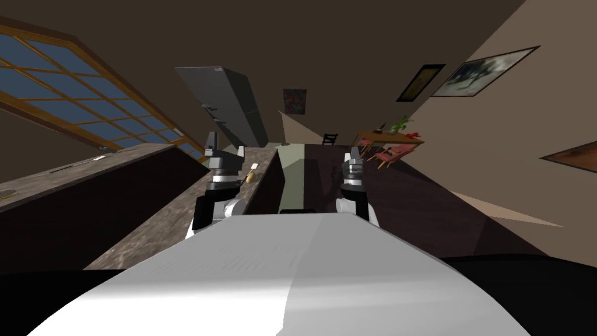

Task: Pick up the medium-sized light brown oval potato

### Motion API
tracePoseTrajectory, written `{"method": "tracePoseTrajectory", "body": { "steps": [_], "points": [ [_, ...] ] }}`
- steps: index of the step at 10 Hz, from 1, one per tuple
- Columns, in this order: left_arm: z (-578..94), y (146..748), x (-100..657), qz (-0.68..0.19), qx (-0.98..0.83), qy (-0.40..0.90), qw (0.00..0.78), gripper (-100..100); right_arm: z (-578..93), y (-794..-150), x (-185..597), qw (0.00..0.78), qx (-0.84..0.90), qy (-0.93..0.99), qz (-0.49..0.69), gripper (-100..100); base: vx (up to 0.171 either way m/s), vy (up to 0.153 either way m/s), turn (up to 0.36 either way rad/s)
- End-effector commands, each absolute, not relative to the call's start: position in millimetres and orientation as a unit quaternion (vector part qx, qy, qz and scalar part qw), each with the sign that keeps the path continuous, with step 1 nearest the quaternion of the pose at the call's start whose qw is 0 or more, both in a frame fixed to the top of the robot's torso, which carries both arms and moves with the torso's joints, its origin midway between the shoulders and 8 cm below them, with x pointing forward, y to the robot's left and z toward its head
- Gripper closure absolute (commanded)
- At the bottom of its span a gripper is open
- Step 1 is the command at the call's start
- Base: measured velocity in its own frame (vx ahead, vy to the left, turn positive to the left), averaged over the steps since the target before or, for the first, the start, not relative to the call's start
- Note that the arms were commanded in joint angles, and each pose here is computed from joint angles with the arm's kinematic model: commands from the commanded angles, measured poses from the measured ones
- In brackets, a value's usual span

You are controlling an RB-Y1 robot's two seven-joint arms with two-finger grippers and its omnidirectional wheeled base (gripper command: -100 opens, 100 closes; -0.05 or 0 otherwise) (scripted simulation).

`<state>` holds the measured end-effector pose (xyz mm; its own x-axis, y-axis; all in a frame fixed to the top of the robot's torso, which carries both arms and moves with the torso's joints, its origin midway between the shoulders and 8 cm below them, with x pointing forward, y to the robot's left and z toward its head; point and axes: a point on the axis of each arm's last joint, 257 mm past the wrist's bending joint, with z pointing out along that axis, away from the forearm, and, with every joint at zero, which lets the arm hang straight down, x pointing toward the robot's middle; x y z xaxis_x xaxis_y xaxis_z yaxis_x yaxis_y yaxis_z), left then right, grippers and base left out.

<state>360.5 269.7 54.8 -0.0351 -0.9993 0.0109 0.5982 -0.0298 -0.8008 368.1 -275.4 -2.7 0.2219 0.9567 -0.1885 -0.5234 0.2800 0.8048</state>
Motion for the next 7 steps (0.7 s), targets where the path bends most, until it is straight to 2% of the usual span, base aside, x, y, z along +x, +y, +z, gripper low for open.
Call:
{"method": "tracePoseTrajectory", "body": {
  "steps": [1, 7],
  "points": [
    [51, 269, 367, -0.647, -0.325, 0.333, 0.604, -100, -3, -275, 368, 0.718, 0.308, 0.352, 0.515, 0, 0.062, -0.010, 0.086],
    [33, 268, 385, -0.648, -0.363, 0.374, 0.556, -100, -3, -275, 368, 0.718, 0.308, 0.352, 0.515, 0, 0.071, -0.021, 0.073]
  ]
}}
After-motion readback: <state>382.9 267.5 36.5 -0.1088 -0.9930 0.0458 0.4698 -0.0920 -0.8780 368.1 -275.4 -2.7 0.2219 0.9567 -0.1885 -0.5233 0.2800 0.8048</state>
